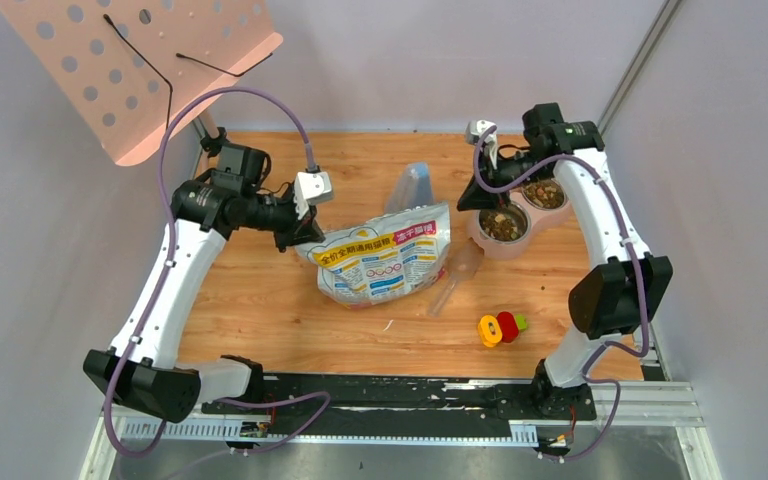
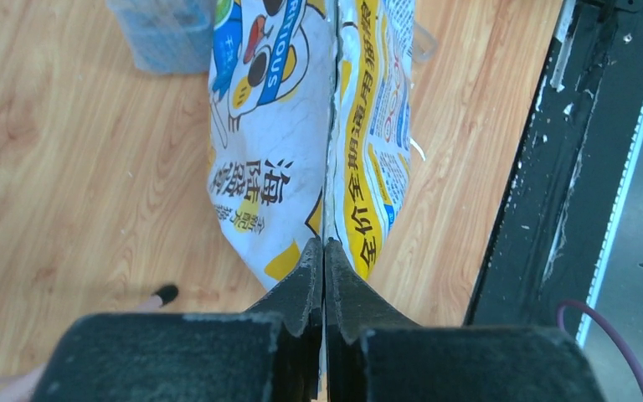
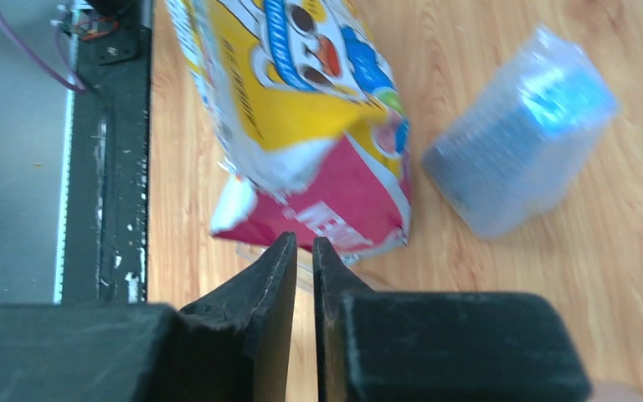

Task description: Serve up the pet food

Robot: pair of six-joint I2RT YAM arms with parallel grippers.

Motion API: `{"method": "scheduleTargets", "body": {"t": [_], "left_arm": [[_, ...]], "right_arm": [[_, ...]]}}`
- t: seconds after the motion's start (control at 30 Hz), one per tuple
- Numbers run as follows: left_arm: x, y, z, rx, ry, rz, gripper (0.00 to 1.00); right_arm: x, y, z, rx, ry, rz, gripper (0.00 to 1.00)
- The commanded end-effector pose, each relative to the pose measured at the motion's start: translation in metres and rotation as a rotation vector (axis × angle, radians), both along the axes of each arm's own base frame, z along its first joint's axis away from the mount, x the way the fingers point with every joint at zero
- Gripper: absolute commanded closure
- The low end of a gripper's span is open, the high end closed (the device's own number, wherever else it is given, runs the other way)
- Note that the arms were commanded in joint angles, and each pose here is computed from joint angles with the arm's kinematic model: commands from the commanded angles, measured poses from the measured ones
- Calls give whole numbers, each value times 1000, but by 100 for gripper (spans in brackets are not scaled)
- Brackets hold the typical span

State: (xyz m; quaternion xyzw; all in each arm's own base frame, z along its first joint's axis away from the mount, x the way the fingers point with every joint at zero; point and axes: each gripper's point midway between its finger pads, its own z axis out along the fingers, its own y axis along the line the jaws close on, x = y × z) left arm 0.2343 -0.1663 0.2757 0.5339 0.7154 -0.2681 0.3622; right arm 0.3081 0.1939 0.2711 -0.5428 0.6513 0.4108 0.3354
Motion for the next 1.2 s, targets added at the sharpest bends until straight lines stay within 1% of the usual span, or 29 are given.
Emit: {"method": "scheduleTargets", "body": {"t": [0.0, 0.03, 0.1, 0.13, 0.2, 0.27, 0.3, 0.33, 0.37, 0.4, 0.43, 0.5, 0.53, 0.57, 0.6, 0.63, 0.67, 0.7, 0.77, 0.83, 0.87, 0.9, 0.93, 0.97, 1.03, 1.17], "left_arm": [[-13, 27, -4, 89, 17, 71, 100], [-13, 26, -4, 87, 19, 71, 100], [-13, 26, -4, 85, 20, 72, 100], [-12, 26, -4, 86, 19, 78, 100], [-9, 27, 1, 81, 7, 97, 100], [-6, 27, 13, 63, -42, 114, 78], [-6, 27, 25, 46, -85, 130, 60], [3, 27, 38, 22, -132, 170, 52], [3, 28, 51, 1, -181, 190, 39], [11, 28, 69, -31, -243, 226, 33], [11, 28, 82, -55, -288, 243, 25], [22, 32, 115, -106, -396, 307, 18], [24, 33, 127, -129, -418, 333, 16], [30, 36, 137, -137, -454, 363, 13], [31, 37, 143, -148, -469, 380, 6], [37, 41, 151, -152, -502, 412, 2], [39, 43, 153, -160, -505, 437, 1], [45, 47, 159, -166, -533, 469, 0], [54, 53, 163, -182, -546, 539, 0], [64, 57, 161, -225, -508, 631, 0], [69, 58, 152, -232, -481, 662, 0], [73, 60, 153, -269, -461, 710, 0], [76, 59, 145, -272, -438, 721, 0], [78, 56, 145, -295, -427, 724, 0], [80, 52, 143, -308, -413, 713, 0], [83, 49, 139, -302, -402, 697, 0]], "right_arm": [[14, -19, 13, -56, -118, -48, 93], [13, -17, 16, -44, -121, -42, 100], [12, -15, 21, -19, -122, -35, 100], [13, -14, 22, -18, -124, -36, 97], [16, -17, 23, -36, -131, -54, 82], [22, -20, 33, -21, -139, -92, 73], [26, -21, 43, 1, -142, -125, 69], [33, -22, 54, 28, -136, -174, 65], [38, -22, 62, 49, -78, -252, 61], [45, -24, 70, 58, -78, -310, 58], [52, -27, 74, 56, -76, -372, 57], [64, -37, 79, 40, -85, -501, 54], [69, -44, 81, 33, -91, -566, 51], [72, -51, 88, 35, -114, -622, 46], [75, -58, 93, 37, -135, -682, 20], [77, -65, 101, 43, -161, -746, 5], [83, -75, 109, 50, -182, -833, 1], [87, -85, 117, 56, -205, -916, 0], [91, -104, 136, 82, -252, -1060, 0], [90, -121, 153, 134, -273, -1202, 0], [88, -127, 156, 150, -280, -1250, 0], [85, -133, 160, 158, -296, -1281, 0], [82, -136, 162, 180, -291, -1316, 0], [79, -141, 162, 185, -301, -1342, 0], [73, -144, 164, 189, -334, -1344, 0], [74, -144, 156, 194, -314, -1360, 0]]}}
